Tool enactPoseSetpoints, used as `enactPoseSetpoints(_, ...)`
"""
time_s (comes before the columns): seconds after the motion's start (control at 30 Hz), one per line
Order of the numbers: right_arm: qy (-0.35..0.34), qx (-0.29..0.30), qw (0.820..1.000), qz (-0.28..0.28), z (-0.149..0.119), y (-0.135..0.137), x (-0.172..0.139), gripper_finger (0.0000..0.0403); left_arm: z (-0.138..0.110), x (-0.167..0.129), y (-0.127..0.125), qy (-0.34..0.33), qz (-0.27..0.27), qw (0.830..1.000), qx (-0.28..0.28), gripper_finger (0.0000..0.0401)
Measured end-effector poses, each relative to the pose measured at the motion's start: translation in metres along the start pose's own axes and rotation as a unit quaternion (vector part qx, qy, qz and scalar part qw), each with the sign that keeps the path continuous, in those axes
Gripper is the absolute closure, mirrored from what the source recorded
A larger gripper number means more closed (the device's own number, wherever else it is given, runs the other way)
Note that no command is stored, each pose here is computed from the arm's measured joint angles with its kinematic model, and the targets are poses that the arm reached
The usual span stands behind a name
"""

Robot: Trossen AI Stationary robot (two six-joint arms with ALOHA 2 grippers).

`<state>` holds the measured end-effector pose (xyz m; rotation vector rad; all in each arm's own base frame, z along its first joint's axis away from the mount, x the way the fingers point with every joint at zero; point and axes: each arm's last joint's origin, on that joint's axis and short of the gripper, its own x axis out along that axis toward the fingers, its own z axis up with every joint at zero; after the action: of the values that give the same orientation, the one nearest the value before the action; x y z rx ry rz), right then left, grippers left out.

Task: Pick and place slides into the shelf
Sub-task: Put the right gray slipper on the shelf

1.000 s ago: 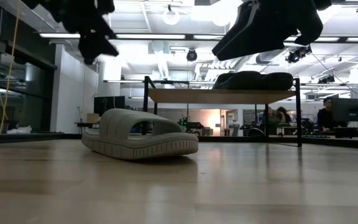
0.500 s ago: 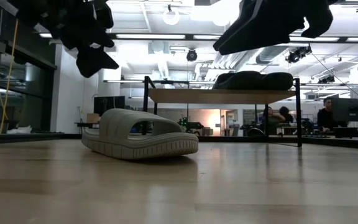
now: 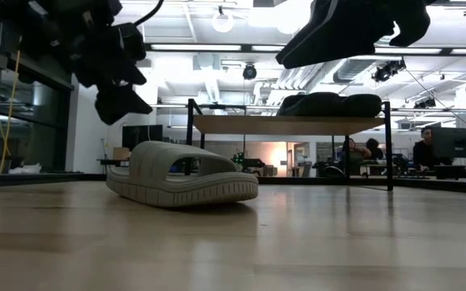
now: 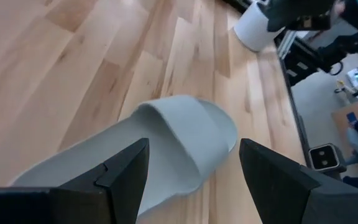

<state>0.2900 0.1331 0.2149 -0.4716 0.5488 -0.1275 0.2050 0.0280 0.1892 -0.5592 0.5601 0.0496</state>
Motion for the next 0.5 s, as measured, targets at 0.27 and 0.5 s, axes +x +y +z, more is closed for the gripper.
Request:
enactPoseSetpoints(0.27, 0.000, 0.001, 1.000, 0.000, 0.000, 0.000, 0.000, 0.0198, -0.003, 0.020, 0.006, 0.019, -0.009, 1.000, -0.008, 0.0162)
enactPoseSetpoints(0.5, 0.000, 0.001, 1.000, 0.000, 0.000, 0.000, 0.000, 0.0198, -0.007, 0.035, 0.011, 0.034, -0.019, 0.999, -0.021, 0.0162)
